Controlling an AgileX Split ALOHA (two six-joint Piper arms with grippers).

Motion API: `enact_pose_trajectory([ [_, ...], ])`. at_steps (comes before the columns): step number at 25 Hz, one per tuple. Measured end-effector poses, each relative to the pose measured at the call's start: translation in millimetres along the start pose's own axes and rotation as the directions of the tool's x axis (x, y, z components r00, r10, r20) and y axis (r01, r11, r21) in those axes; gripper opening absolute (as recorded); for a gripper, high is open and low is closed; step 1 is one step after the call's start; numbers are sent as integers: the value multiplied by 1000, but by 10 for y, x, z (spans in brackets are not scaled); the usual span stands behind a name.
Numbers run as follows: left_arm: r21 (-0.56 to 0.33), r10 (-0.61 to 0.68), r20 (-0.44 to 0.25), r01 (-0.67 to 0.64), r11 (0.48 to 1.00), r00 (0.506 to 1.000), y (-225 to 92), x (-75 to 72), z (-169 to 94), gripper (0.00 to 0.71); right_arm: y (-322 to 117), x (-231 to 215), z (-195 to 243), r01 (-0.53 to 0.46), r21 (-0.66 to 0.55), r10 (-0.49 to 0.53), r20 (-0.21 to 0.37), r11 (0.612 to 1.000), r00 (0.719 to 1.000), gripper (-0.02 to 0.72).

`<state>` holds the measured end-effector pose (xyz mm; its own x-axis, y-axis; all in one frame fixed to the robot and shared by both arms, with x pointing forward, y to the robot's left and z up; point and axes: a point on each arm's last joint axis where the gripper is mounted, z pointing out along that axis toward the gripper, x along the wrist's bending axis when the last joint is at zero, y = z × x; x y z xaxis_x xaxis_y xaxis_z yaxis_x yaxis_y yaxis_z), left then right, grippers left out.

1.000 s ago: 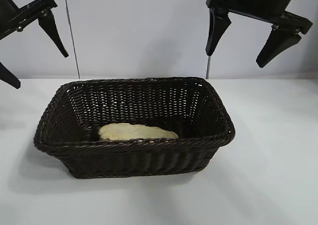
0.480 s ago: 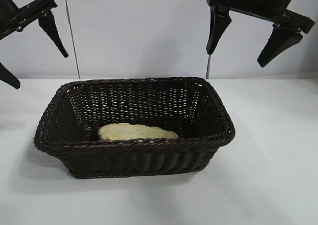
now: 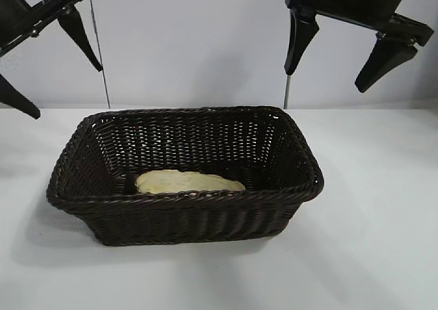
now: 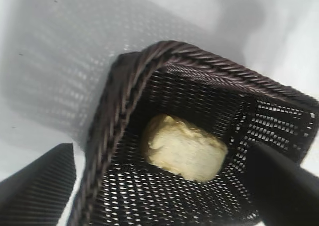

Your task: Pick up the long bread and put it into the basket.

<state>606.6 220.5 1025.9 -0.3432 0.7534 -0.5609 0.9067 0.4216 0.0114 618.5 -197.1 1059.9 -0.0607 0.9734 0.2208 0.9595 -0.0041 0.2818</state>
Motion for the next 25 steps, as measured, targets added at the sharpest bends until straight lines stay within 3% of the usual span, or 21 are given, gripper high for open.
enact_pose_trajectory([
  [25, 4, -27, 41, 27, 1000, 999, -3, -37, 0, 661, 2, -4, -1, -1, -1, 1, 0, 1000, 1000, 695],
])
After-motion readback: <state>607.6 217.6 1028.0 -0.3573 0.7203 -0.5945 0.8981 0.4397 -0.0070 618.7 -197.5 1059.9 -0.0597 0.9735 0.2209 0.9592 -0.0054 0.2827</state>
